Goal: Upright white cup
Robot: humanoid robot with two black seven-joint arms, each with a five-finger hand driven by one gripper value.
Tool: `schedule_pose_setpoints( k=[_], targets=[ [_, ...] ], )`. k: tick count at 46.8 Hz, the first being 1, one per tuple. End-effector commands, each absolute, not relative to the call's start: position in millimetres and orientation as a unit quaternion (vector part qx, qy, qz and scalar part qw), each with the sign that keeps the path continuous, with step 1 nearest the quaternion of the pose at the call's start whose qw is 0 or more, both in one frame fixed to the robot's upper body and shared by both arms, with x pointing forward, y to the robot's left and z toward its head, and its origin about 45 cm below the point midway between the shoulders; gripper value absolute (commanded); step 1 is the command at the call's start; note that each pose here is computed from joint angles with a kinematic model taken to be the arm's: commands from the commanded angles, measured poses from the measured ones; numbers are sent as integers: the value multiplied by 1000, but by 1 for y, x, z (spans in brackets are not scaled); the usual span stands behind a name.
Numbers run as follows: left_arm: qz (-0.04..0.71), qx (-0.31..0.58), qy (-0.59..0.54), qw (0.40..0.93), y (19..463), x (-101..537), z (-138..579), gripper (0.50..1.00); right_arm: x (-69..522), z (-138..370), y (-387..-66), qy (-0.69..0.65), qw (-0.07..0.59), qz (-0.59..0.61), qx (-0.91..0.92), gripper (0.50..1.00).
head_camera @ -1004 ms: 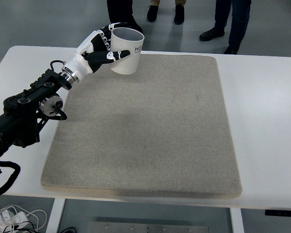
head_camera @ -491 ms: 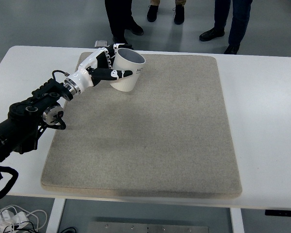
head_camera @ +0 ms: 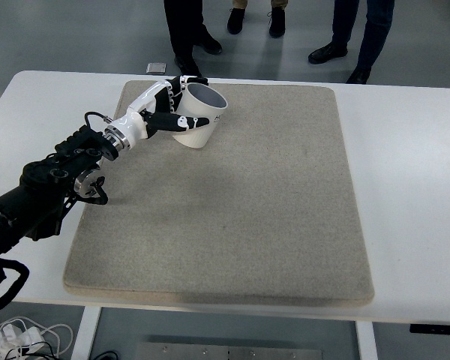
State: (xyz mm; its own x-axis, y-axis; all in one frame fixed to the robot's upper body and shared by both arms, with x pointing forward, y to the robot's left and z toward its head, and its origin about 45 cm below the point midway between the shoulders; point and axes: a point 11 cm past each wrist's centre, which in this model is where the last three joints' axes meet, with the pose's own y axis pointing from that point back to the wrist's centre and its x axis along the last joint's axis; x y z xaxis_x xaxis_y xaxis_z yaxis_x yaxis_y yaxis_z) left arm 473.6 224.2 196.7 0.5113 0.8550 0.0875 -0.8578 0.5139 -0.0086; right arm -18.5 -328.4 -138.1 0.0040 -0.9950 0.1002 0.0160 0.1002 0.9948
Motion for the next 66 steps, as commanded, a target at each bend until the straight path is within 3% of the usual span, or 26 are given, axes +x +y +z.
schedule_pose_setpoints(
  k=[1,22,29,40,45,48,66],
  targets=[
    [491,30,-54,869,224,474,196,578,-18,-138,-328,-519,529,-478,471,952],
    [492,41,-56,868,218,469,186,589,-18,-138,-328,-520,529,-478,471,952],
    [492,38,-55,868,218,469,186,664,-18,-138,-328,-519,529,-478,471,952],
    [494,34,-52,867,216,469,187,874,-18,-138,-328,-519,529,-478,471,952],
    [492,33,-51,869,213,468,186,889,-18,-138,-328,-519,529,-478,471,952],
    [492,33,-51,868,213,468,186,926,-18,-138,-328,-519,529,-478,471,952],
    [492,33,-50,869,213,468,185,958,-18,-138,-328,-519,529,-478,471,952]
  ],
)
